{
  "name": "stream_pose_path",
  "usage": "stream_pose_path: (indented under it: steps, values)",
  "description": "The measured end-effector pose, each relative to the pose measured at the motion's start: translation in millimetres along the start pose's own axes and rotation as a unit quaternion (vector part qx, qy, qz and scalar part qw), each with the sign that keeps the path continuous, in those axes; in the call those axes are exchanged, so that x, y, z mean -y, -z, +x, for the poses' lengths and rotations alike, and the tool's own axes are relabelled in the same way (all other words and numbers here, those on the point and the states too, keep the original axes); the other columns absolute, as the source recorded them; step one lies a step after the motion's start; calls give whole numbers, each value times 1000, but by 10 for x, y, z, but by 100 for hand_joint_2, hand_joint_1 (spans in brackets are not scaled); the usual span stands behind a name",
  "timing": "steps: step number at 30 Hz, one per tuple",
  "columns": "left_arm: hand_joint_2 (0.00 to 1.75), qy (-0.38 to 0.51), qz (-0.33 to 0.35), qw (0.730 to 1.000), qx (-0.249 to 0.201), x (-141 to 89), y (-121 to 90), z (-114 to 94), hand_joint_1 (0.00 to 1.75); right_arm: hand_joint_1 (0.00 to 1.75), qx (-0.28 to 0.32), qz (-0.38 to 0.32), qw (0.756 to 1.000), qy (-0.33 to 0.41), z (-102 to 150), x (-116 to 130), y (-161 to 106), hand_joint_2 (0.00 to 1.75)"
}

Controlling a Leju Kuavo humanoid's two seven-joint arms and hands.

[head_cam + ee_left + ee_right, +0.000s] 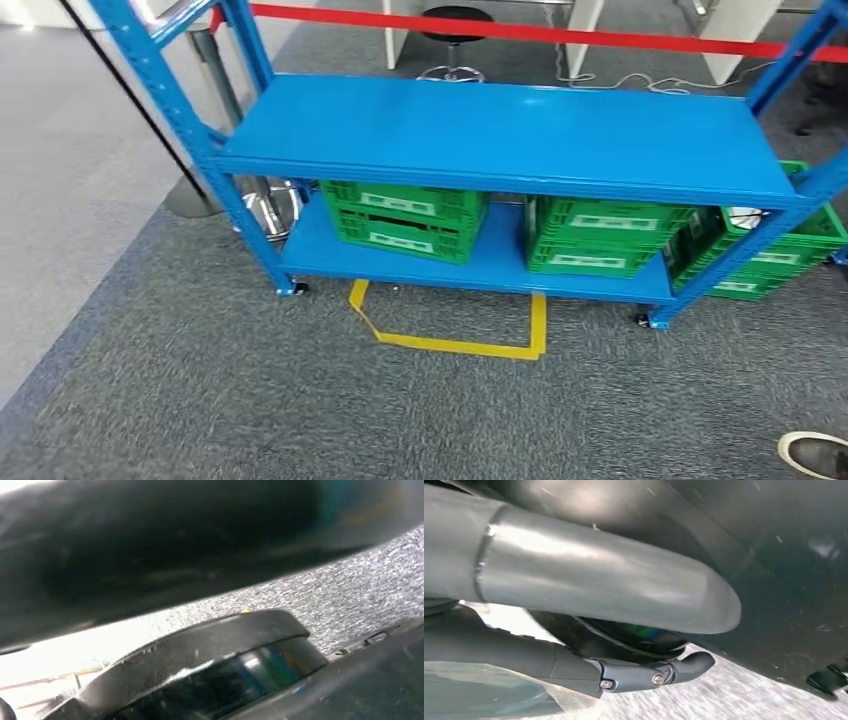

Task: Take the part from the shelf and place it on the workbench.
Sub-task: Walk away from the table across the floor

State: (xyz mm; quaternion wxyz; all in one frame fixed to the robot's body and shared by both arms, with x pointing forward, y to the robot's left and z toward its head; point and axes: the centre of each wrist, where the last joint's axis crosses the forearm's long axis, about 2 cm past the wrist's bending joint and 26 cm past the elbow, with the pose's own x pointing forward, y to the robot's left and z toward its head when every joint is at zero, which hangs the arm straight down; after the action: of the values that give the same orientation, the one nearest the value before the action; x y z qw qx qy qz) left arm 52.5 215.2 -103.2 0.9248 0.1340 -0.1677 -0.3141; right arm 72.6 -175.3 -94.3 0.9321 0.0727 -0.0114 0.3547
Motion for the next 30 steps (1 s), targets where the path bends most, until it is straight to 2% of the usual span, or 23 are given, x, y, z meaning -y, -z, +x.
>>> stream_pose_path:
  steps: [30]
  values:
    - [0, 6, 3, 1000, 10, 25, -13, -28, 0, 0, 17, -16, 1000, -3, -39, -25, 10, 0]
